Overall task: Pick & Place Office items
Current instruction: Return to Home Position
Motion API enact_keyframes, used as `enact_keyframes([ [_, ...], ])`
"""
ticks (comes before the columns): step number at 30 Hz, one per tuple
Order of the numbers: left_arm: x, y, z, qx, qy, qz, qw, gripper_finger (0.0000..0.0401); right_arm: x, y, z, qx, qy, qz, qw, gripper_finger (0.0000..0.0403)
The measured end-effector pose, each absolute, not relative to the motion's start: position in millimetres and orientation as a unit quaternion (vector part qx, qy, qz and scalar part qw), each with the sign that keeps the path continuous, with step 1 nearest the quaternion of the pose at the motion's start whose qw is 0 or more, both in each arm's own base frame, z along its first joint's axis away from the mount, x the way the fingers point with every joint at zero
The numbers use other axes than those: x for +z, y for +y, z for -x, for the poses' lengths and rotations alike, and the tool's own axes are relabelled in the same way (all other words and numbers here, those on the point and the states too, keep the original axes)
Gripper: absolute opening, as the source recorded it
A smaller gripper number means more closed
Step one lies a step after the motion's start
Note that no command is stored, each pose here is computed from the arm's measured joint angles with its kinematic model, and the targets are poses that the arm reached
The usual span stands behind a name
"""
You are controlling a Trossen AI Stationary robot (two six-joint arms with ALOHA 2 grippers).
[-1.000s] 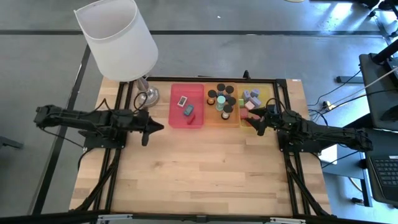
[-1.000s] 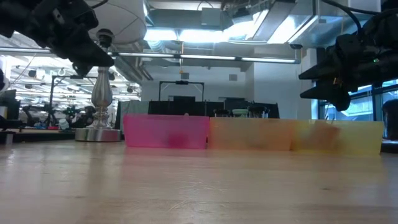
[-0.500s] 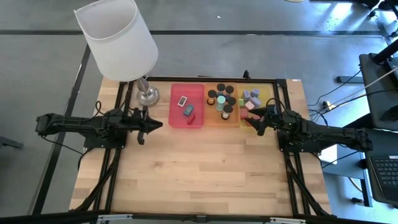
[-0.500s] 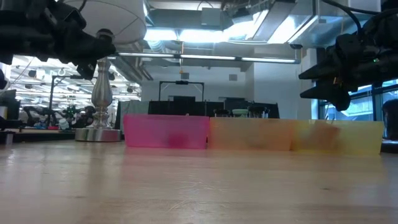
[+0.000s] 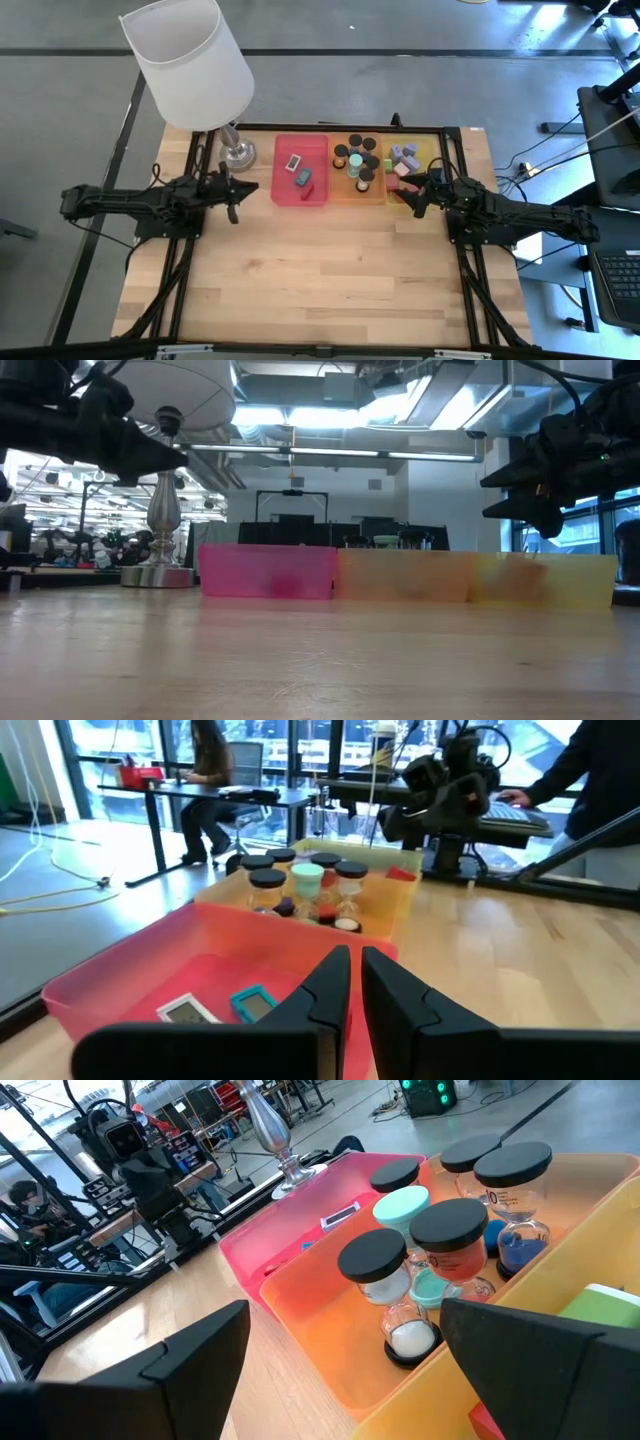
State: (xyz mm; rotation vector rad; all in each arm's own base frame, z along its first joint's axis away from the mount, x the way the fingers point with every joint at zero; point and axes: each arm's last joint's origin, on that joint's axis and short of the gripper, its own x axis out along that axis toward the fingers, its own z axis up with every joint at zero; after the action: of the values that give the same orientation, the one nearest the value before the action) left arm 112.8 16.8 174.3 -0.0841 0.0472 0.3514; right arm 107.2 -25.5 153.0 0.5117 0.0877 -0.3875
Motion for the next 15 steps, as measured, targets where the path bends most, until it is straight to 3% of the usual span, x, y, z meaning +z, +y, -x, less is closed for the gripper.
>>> enact_keyframes([
  [15,160.3,16.9,-107.4,0.185,0.027,0.074,0.979,0.0024,153.0,-25.5,-107.3,-0.190,0.043,-0.251,0.948,0.0331],
])
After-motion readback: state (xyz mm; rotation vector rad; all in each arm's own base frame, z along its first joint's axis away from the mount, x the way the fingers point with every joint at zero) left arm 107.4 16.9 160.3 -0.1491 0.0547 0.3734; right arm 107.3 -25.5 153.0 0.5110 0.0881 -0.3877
